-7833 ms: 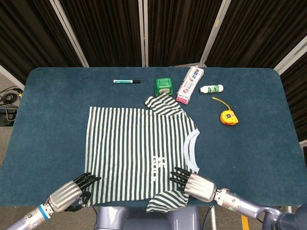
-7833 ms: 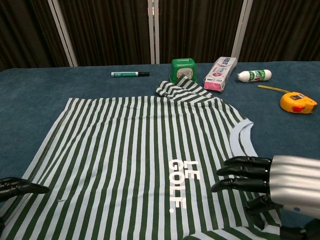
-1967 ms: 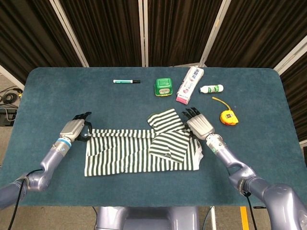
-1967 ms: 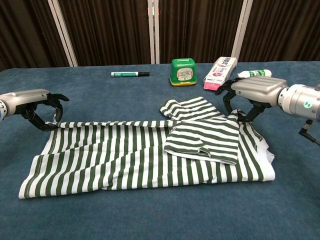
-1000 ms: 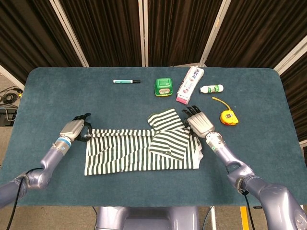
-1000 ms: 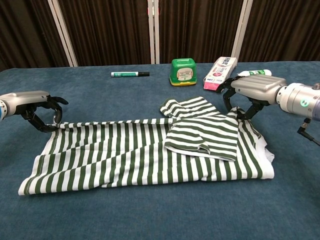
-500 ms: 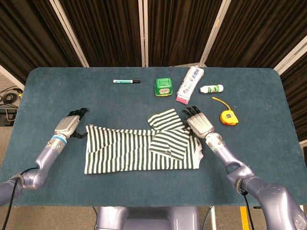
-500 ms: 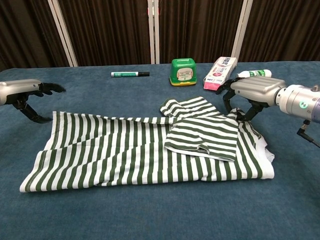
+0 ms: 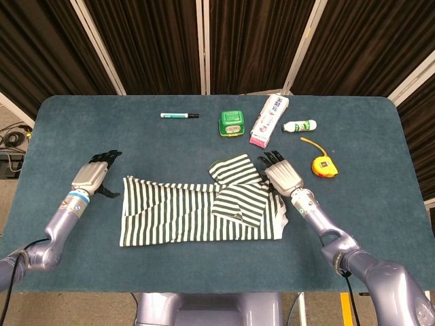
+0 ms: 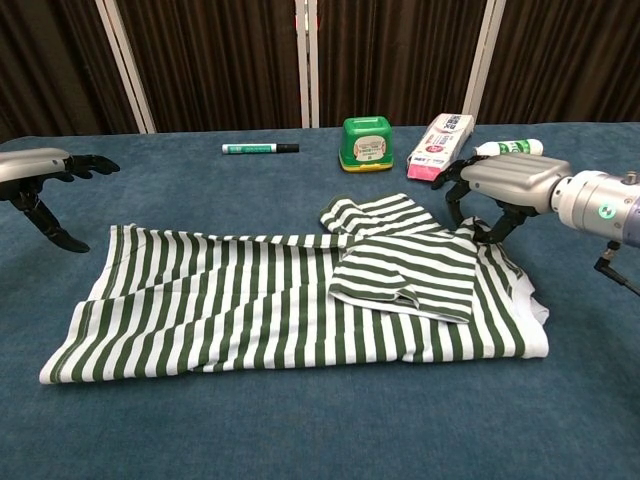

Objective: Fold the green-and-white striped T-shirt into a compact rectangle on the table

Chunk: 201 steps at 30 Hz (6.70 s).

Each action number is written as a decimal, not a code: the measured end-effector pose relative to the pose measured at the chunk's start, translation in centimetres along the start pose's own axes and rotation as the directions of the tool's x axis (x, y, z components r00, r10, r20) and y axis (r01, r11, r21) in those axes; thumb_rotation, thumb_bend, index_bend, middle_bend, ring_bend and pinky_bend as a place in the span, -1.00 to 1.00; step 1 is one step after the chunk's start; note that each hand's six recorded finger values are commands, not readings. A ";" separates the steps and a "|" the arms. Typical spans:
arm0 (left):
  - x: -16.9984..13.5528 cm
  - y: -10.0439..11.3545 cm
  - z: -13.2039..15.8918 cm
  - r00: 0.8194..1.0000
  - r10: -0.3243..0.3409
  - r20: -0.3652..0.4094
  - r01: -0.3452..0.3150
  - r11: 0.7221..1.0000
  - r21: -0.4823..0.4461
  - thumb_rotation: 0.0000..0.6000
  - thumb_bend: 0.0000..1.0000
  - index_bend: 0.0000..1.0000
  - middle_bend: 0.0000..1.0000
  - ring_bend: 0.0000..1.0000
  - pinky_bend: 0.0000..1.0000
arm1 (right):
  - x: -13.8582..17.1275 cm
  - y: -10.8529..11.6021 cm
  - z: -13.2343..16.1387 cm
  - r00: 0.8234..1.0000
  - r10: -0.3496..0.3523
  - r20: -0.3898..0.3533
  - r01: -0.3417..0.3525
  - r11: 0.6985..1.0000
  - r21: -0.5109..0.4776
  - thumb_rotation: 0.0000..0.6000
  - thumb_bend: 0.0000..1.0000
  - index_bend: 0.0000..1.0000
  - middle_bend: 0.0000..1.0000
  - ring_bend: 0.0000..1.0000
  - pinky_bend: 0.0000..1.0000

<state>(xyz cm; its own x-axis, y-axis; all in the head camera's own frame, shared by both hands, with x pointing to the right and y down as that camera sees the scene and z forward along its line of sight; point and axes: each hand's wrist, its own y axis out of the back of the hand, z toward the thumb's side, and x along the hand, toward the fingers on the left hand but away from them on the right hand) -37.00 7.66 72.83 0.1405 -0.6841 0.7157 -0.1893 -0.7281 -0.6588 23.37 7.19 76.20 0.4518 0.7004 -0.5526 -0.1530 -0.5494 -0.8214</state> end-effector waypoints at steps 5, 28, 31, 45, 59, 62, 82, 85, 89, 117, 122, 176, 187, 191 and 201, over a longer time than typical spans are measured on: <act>-0.3 0.3 -0.1 1.000 0.008 0.004 -0.008 1.000 0.002 1.00 -0.76 -1.00 -1.00 -1.00 -1.00 | 0.1 0.1 0.2 1.000 -0.001 -0.004 0.001 1.000 -0.004 1.00 -0.94 -0.99 -1.00 -1.00 -1.00; -8.6 3.3 -2.9 0.984 0.177 -0.034 -0.176 0.984 0.025 1.00 -0.76 -1.00 -1.00 -1.00 -1.00 | 6.9 5.6 -2.8 0.999 -0.031 0.015 0.029 0.995 0.099 1.00 -1.00 -1.00 -1.00 -1.00 -1.00; -10.2 3.4 -3.2 0.979 0.197 -0.053 -0.195 0.980 0.050 1.00 -0.76 -1.00 -1.00 -1.00 -1.00 | 7.2 6.9 -3.1 0.999 -0.042 0.029 0.039 0.995 0.097 1.00 -1.00 -1.00 -1.00 -1.00 -1.00; -15.4 2.9 -5.0 0.944 0.290 -0.155 -0.271 0.954 0.130 1.00 -0.76 -1.00 -1.00 -1.00 -1.00 | 2.1 9.4 -0.1 0.999 -0.045 0.004 0.045 0.997 0.056 1.00 -0.83 -0.62 -1.00 -1.00 -1.00; -15.1 3.3 -5.6 0.941 0.293 -0.169 -0.274 0.953 0.130 1.00 -0.76 -1.00 -1.00 -1.00 -1.00 | -5.5 8.6 3.8 0.999 -0.022 0.031 0.019 0.996 0.084 1.00 -0.55 -0.32 -1.00 -1.00 -1.00; -14.9 3.2 -5.9 0.941 0.290 -0.177 -0.269 0.954 0.132 1.00 -0.76 -1.00 -1.00 -1.00 -1.00 | -7.0 8.1 4.6 0.999 -0.009 0.042 0.005 0.996 0.091 1.00 -0.55 -0.32 -1.00 -1.00 -1.00; -13.6 2.4 -7.3 0.942 0.249 -0.227 -0.224 0.966 0.132 1.00 -0.76 -1.00 -1.00 -1.00 -1.00 | -12.2 4.0 6.8 0.981 0.157 0.117 -0.171 0.978 0.124 1.00 -0.37 -0.28 -1.00 -1.00 -1.00; -13.5 2.3 -7.2 0.942 0.247 -0.225 -0.222 0.966 0.133 1.00 -0.76 -1.00 -1.00 -1.00 -1.00 | -12.2 3.4 6.6 0.975 0.184 0.127 -0.200 0.971 0.132 1.00 -0.35 -0.24 -1.00 -1.00 -1.00; -13.5 2.2 -7.2 0.943 0.247 -0.224 -0.221 0.966 0.134 1.00 -0.76 -1.00 -1.00 -1.00 -1.00 | -12.1 3.2 6.5 0.974 0.189 0.127 -0.205 0.971 0.124 1.00 -0.34 -0.16 -1.00 -1.00 -1.00; -13.7 2.0 -6.7 0.947 0.243 -0.211 -0.218 0.967 0.135 1.00 -0.76 -1.00 -1.00 -1.00 -1.00 | -11.0 2.9 4.4 0.978 0.166 0.124 -0.178 0.980 0.093 1.00 -0.29 0.27 -1.00 -1.00 -1.00; -13.7 2.1 -6.7 0.947 0.242 -0.212 -0.217 0.967 0.134 1.00 -0.76 -1.00 -1.00 -1.00 -1.00 | -10.9 2.8 4.4 0.978 0.169 0.120 -0.180 0.979 0.094 1.00 -0.29 0.32 -1.00 -1.00 -1.00; -15.6 1.9 -3.6 0.969 0.225 -0.106 -0.214 0.971 0.106 1.00 -0.76 -1.00 -1.00 -1.00 -1.00 | -0.8 6.5 6.0 0.981 -0.018 -0.194 0.055 0.981 0.184 1.00 -0.28 0.47 -0.87 -1.00 -1.00; -15.8 1.8 -3.2 0.971 0.218 -0.095 -0.208 0.973 0.101 1.00 -0.76 -1.00 -1.00 -1.00 -1.00 | 1.0 5.5 6.7 0.976 0.002 -0.216 0.053 0.967 0.248 1.00 -0.28 0.48 -0.89 -1.00 -1.00; -15.8 1.8 -3.2 0.972 0.215 -0.093 -0.206 0.973 0.099 1.00 -0.76 -1.00 -1.00 -1.00 -1.00 | 1.6 4.7 7.2 0.973 0.013 -0.231 0.058 0.953 0.298 1.00 -0.28 0.48 -0.89 -1.00 -1.00; -15.8 1.8 -3.1 0.973 0.212 -0.092 -0.203 0.974 0.100 1.00 -0.76 -1.00 -1.00 -1.00 -1.00 | 2.5 2.6 9.2 0.956 0.037 -0.292 0.087 0.912 0.400 1.00 -0.28 0.48 -0.88 -1.00 -1.00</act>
<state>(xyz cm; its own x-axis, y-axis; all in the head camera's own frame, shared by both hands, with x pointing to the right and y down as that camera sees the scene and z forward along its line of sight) -42.60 17.34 61.06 0.0068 -0.8159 0.5782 -0.1160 -0.5750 -0.8099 16.04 11.66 71.37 0.6830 0.5157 -0.5173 -0.4520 -0.2580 -0.8539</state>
